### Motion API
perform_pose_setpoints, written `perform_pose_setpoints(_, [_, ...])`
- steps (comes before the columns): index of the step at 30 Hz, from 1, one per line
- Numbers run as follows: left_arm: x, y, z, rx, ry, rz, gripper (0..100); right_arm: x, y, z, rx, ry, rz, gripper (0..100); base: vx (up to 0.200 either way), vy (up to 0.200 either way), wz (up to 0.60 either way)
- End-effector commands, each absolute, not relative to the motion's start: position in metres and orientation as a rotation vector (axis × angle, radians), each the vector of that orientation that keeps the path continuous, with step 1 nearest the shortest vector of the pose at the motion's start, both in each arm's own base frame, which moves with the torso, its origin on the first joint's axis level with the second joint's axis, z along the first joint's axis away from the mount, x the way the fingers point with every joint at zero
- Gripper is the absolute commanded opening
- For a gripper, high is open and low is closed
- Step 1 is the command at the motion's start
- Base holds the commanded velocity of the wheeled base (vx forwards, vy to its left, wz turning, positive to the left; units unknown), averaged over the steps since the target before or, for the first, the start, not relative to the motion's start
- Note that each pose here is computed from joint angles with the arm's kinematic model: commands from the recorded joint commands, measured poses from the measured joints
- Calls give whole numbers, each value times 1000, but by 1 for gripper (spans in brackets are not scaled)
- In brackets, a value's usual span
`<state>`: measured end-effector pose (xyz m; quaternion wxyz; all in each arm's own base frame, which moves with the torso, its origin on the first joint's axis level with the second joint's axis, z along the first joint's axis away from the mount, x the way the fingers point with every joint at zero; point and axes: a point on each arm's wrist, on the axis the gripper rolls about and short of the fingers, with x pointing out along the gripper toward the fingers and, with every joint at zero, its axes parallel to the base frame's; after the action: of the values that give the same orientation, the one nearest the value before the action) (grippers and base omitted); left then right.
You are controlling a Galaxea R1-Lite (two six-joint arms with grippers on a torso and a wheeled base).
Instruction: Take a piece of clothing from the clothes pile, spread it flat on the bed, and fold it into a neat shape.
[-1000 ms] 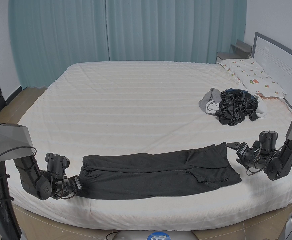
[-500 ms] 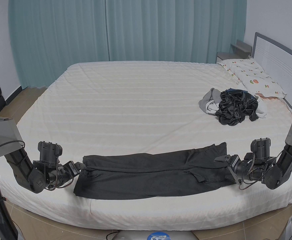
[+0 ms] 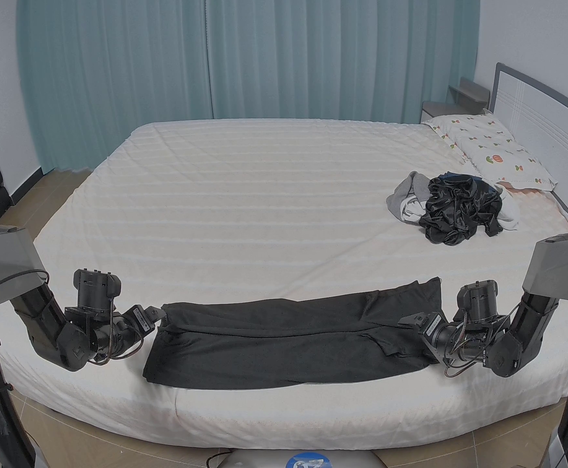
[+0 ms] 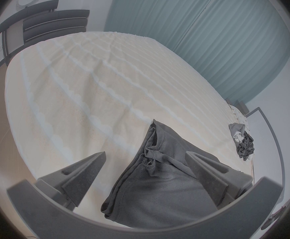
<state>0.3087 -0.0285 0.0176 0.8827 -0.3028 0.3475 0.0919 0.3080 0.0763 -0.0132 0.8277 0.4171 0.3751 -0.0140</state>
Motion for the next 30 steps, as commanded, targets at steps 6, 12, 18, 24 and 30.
perform_pose_setpoints(6, [309, -29, 13, -628, 736, 198, 100, 306, 82, -19, 860, 789, -62, 100, 0, 0, 0])
perform_pose_setpoints(12, [309, -29, 12, -628, 737, 199, 100, 302, 84, -16, 856, 783, -72, 100, 0, 0, 0])
perform_pose_setpoints(18, [309, -29, 12, -627, 737, 198, 100, 300, 84, -17, 861, 790, -78, 100, 0, 0, 0])
perform_pose_setpoints(24, [309, -29, 11, -626, 740, 199, 100, 299, 88, -23, 847, 806, -85, 100, 0, 0, 0])
perform_pose_setpoints(30, [310, -29, 10, -626, 743, 200, 100, 306, 89, -28, 842, 791, -102, 0, 0, 0, 0])
